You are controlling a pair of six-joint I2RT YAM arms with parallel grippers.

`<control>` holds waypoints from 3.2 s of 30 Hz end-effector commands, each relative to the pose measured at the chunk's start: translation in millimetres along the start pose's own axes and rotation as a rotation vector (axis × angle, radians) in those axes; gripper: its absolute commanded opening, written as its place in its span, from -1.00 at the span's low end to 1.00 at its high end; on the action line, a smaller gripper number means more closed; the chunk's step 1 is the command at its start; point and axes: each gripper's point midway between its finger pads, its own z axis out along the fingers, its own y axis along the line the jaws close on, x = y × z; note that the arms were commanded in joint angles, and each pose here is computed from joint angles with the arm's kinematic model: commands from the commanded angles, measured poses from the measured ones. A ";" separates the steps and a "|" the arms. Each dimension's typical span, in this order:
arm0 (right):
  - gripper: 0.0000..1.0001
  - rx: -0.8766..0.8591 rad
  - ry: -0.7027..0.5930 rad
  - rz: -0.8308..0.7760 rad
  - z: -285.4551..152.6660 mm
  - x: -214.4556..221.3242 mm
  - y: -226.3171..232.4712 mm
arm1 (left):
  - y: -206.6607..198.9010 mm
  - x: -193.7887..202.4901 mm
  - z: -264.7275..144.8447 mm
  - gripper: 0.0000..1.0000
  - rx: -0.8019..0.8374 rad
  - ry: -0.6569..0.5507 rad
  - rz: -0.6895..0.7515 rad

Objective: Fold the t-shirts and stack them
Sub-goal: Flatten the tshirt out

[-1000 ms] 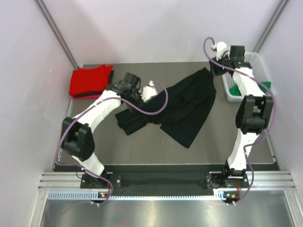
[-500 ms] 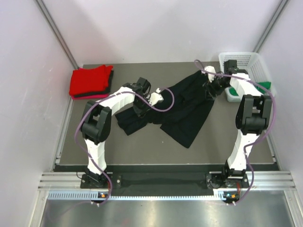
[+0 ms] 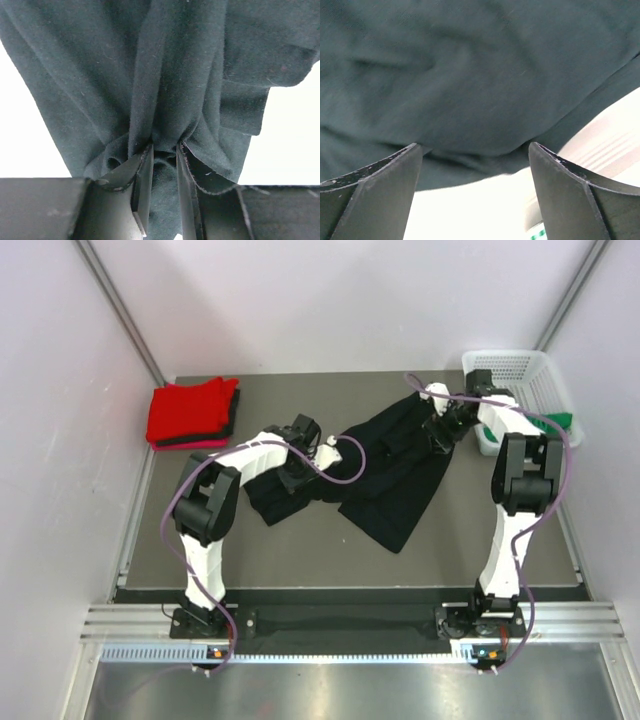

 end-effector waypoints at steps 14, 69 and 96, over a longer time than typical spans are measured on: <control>0.13 -0.070 -0.047 -0.211 30.8 -72.5 24.8 | 127.9 74.4 17.0 -0.46 -0.295 0.138 -0.138; 0.04 -0.085 0.065 -0.294 40.9 -37.4 47.8 | 155.2 37.8 -18.8 -0.47 -0.338 0.014 -0.198; -0.51 -0.051 0.074 -0.225 56.3 -37.6 28.2 | 157.5 33.3 -14.0 -0.48 -0.341 0.017 -0.195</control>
